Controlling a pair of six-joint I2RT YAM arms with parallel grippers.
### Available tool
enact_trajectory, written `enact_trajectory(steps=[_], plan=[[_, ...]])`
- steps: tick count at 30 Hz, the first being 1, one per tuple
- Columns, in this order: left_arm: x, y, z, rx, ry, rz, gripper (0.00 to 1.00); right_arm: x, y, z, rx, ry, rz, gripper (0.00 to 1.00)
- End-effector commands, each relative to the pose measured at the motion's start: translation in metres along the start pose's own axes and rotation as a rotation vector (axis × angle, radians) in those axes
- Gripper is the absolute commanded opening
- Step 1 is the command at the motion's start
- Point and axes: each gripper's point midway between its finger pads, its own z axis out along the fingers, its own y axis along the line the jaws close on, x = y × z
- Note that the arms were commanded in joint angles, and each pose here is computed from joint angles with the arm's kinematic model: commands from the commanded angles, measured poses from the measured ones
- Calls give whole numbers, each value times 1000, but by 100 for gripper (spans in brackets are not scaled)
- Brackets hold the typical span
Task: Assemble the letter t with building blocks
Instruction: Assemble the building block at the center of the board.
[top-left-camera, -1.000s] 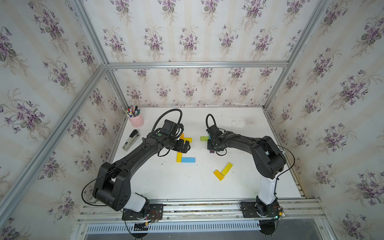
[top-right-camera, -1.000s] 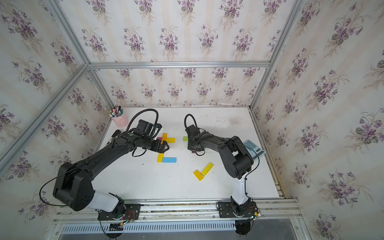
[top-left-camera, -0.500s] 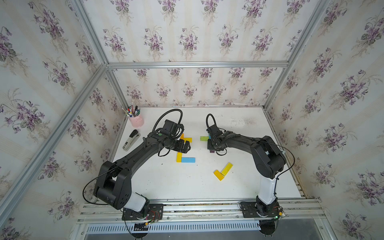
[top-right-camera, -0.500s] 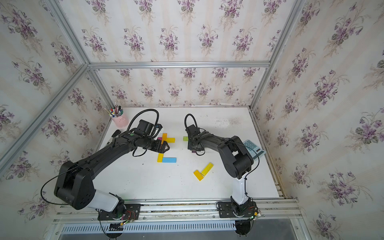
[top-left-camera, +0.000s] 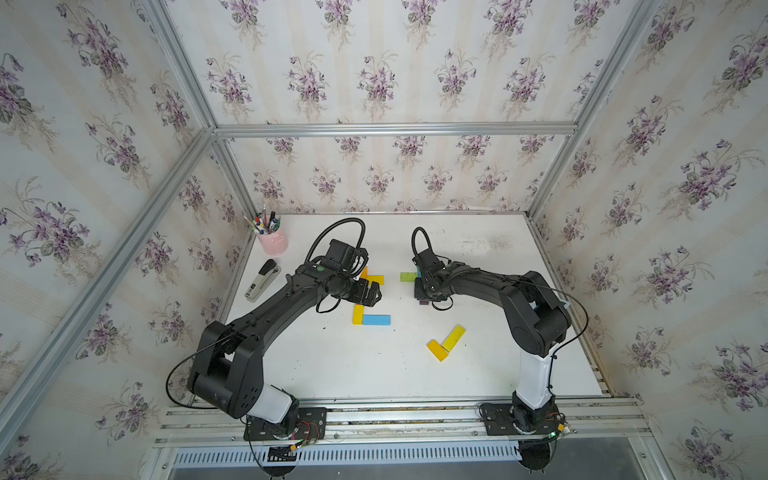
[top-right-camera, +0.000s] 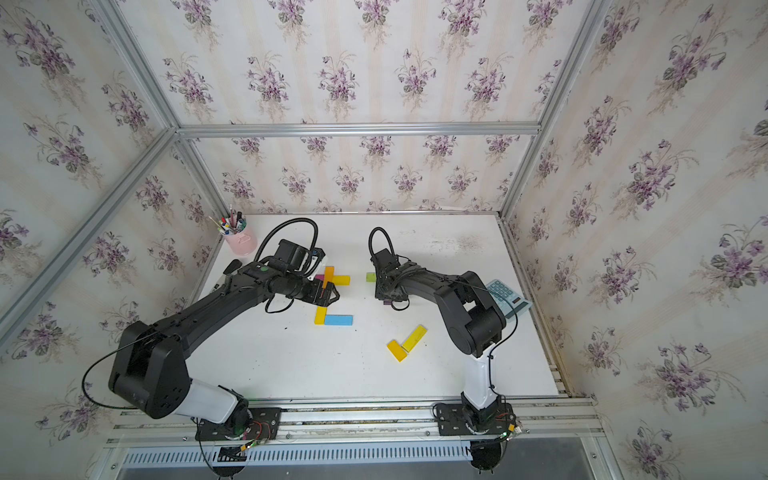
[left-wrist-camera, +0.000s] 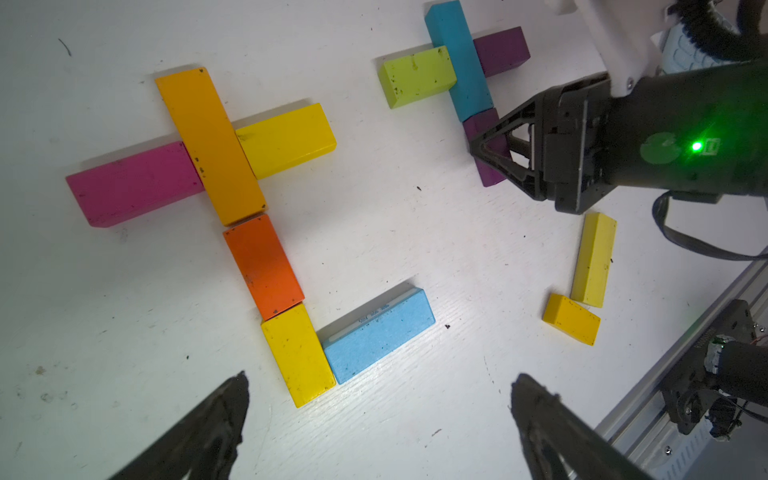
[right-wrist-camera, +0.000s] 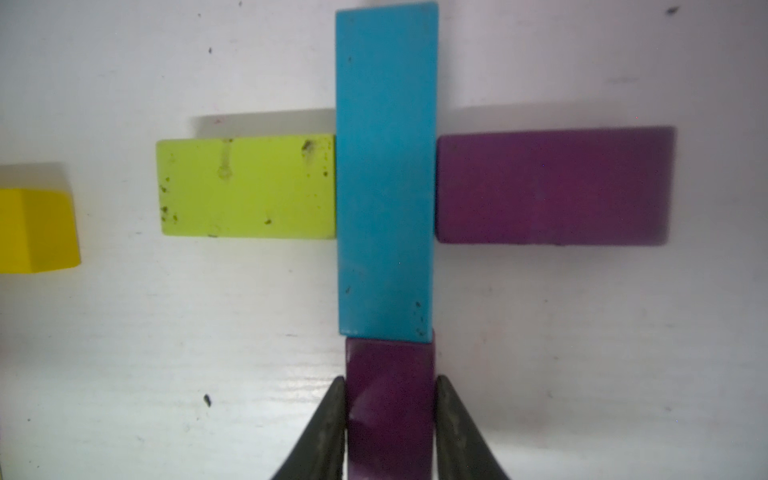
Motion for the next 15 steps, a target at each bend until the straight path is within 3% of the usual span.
enact_trajectory(steps=[1,8,15], plan=[[-5,-5,-1,24,-15,11,100,13,-14,2,54,51,-11,38],[-4,-5,-2,27,-16,10,100,15,-13,1,48,56,-15,52],[-9,-7,-8,28,-39,18,100,1,-9,-17,30,0,-22,57]])
